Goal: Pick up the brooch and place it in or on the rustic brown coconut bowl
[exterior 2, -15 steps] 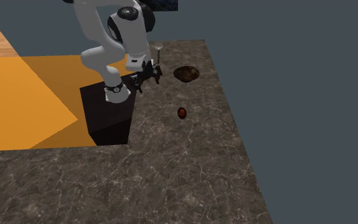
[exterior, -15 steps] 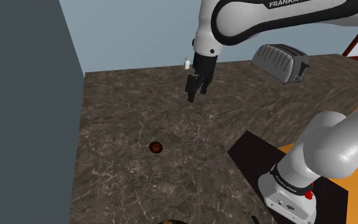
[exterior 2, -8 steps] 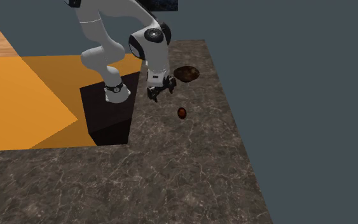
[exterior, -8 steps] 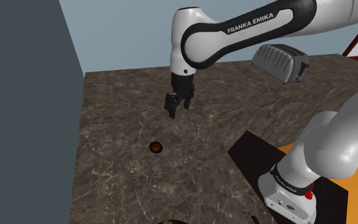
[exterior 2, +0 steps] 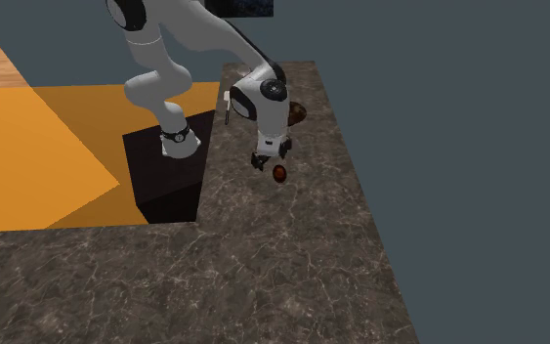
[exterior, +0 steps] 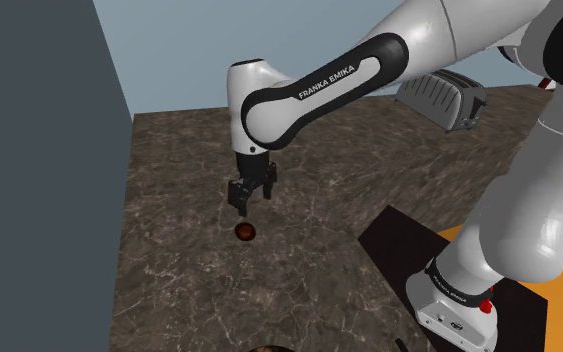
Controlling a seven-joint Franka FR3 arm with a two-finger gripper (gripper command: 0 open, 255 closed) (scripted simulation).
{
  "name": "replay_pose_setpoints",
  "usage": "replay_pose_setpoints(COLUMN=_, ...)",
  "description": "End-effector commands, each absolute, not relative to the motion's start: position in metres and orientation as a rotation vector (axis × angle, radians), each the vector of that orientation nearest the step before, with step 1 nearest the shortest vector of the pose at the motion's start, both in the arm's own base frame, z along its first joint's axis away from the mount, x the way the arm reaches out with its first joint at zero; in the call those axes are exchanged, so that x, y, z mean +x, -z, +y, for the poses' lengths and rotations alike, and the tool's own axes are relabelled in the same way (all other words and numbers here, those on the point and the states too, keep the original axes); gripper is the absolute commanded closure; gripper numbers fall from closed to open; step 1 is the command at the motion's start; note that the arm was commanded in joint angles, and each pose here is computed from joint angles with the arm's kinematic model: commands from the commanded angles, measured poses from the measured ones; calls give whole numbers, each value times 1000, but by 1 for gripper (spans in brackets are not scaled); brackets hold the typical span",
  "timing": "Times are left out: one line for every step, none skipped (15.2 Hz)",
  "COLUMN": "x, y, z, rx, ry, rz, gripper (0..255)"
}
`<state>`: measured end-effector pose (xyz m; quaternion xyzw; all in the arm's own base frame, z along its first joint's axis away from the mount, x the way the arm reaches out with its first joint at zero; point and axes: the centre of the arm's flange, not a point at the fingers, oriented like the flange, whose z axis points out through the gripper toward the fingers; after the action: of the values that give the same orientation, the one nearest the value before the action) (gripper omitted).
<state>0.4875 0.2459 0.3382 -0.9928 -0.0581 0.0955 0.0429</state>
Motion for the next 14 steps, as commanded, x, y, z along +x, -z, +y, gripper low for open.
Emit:
replay_pose_setpoints(x=496, y=-317, z=263, rx=-3036, ry=-320, rz=-175, gripper=0)
replay_pose_setpoints(x=499, y=-307, z=272, rx=-3036, ry=-335, rz=-174, gripper=0)
replay_pose_setpoints(x=503, y=-297, z=279, rx=-3036, ry=-347, rz=-173, gripper=0)
replay_pose_setpoints(x=501, y=-292, z=279, rx=-3036, ry=-347, rz=-173, gripper=0)
replay_pose_setpoints(x=500, y=-287, z=280, rx=-3036, ry=-347, rz=-173, gripper=0)
replay_pose_setpoints(x=499, y=-282, z=280, rx=-3036, ry=-347, rz=-173, gripper=0)
replay_pose_setpoints(x=498, y=-277, z=280, rx=-3036, ry=-347, rz=-173, gripper=0)
replay_pose_setpoints(x=497, y=-272, z=281, rx=-3036, ry=-347, rz=-173, gripper=0)
replay_pose_setpoints(x=495, y=-267, z=281, rx=-3036, ry=-347, rz=-173, gripper=0)
replay_pose_setpoints(x=494, y=-262, z=281, rx=-3036, ry=-347, rz=-173, gripper=0)
replay_pose_setpoints(x=493, y=-259, z=282, rx=-3036, ry=-347, rz=-173, gripper=0)
replay_pose_setpoints(x=494, y=-259, z=282, rx=-3036, ry=-347, rz=-173, gripper=0)
replay_pose_setpoints(x=494, y=-259, z=282, rx=-3036, ry=-347, rz=-173, gripper=0)
replay_pose_setpoints(x=494, y=-259, z=282, rx=-3036, ry=-347, rz=-173, gripper=0)
